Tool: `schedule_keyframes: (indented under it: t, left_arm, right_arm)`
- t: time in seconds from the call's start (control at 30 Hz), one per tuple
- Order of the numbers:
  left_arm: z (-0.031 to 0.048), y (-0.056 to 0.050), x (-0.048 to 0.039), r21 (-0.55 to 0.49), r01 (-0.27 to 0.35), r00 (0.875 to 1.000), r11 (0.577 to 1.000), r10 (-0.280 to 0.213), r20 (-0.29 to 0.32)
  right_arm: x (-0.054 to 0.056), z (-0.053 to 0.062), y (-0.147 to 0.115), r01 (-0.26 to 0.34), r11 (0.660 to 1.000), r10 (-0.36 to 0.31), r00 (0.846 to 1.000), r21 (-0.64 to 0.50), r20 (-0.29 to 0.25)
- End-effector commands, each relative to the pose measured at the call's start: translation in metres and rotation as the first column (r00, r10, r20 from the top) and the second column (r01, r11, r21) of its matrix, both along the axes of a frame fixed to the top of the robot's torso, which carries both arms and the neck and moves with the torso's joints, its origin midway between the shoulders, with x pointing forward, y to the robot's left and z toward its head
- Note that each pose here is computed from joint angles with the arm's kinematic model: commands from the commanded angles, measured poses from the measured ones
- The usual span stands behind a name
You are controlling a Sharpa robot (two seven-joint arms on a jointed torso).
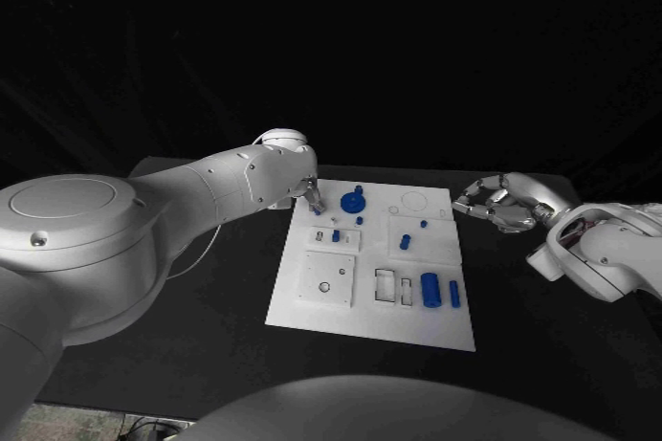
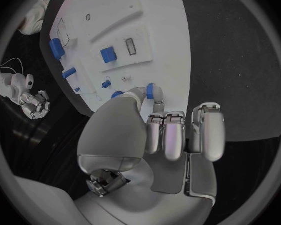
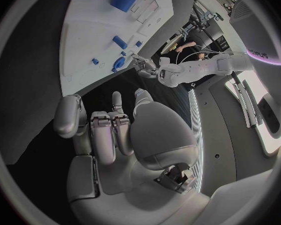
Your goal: Assemble the parts on the task board
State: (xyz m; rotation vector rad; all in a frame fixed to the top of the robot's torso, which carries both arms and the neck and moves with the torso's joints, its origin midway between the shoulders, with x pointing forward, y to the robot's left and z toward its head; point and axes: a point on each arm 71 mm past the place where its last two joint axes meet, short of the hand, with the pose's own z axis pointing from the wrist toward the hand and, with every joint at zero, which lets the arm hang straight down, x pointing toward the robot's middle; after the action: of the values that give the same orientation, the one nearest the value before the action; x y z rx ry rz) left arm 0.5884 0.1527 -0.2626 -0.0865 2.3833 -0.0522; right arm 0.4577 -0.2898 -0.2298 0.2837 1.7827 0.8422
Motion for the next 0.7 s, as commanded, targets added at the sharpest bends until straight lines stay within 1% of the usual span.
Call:
schedule_keyframes:
  t: [0.03,0.2,0.37,0.47,0.53,0.6,0.7]
  left_arm:
    - [0.001,-0.002,-0.0029,0.009,-0.001,1.0,1.0,0.001,0.003]
    - [0.0049,-0.005,-0.0098,0.057,0.003,1.0,0.998,-0.002,-0.022]
    - [0.0181,-0.01,-0.0203,0.095,0.035,0.999,0.995,-0.033,-0.03]
    - [0.0266,-0.012,-0.0265,0.1,0.059,0.998,0.993,-0.057,-0.024]
    - [0.031,-0.012,-0.0313,0.099,0.074,0.997,0.992,-0.073,-0.017]
    - [0.0334,-0.013,-0.0361,0.095,0.086,0.996,0.992,-0.085,-0.014]
    - [0.0338,-0.012,-0.0424,0.088,0.099,0.995,0.991,-0.098,-0.018]
  right_arm:
    - [0.0,0.0,0.0,-0.007,1.0,0.007,1.0,-0.001,0.0]
    - [0.0,0.0,-0.001,-0.006,1.0,0.006,1.0,-0.002,0.0]
    - [0.001,-0.001,-0.002,-0.004,1.0,0.004,1.0,-0.005,-0.003]
    - [0.001,-0.001,-0.002,-0.002,1.0,0.002,1.0,-0.006,-0.005]
    - [0.001,-0.001,-0.003,-0.001,1.0,0.0,1.0,-0.006,-0.008]
    - [0.001,-0.002,-0.003,0.0,1.0,0.0,1.0,-0.006,-0.01]
    - [0.002,-0.002,-0.002,0.001,1.0,-0.001,1.0,-0.006,-0.012]
